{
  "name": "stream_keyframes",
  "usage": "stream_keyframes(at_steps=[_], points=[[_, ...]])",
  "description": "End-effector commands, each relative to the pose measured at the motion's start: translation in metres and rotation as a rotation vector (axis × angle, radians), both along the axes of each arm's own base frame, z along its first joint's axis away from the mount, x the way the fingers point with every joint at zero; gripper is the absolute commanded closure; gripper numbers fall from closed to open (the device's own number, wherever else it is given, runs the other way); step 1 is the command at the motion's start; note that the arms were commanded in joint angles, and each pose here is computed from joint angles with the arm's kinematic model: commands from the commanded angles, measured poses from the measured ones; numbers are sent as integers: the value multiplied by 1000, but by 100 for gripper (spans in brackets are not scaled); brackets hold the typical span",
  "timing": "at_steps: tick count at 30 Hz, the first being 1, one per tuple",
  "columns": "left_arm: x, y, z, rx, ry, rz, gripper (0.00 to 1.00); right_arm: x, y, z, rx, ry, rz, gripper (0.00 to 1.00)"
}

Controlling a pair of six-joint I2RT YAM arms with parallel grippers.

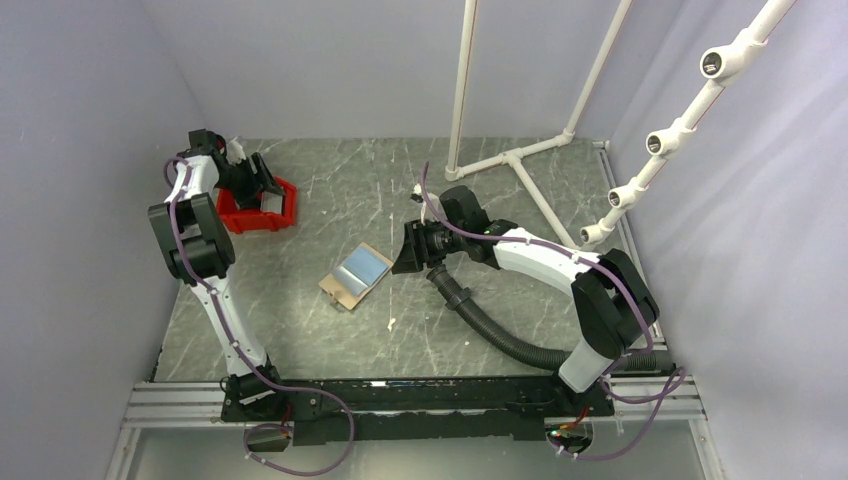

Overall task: Put the credit cards into the card holder
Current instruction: Pick up the credit card from the storage box.

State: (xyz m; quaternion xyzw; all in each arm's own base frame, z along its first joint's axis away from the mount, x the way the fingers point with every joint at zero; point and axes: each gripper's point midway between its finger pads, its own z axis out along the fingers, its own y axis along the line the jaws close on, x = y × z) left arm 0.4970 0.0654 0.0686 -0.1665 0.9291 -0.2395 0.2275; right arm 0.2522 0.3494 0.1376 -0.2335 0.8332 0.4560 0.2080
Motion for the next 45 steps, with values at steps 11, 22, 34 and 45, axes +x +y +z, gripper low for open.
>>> stream_keyframes(at_steps=[11, 22, 34, 45], points=[[4, -19, 46, 4, -105, -52, 38, 3, 4, 1, 29, -16, 14, 51], [3, -25, 41, 38, -79, -65, 47, 3, 5, 1, 32, -11, 18, 52], [1, -24, 42, 140, -57, -64, 63, 1, 6, -1, 36, 1, 27, 52], [-4, -32, 60, 362, -40, -97, 83, 0, 7, -4, 39, 15, 31, 52]])
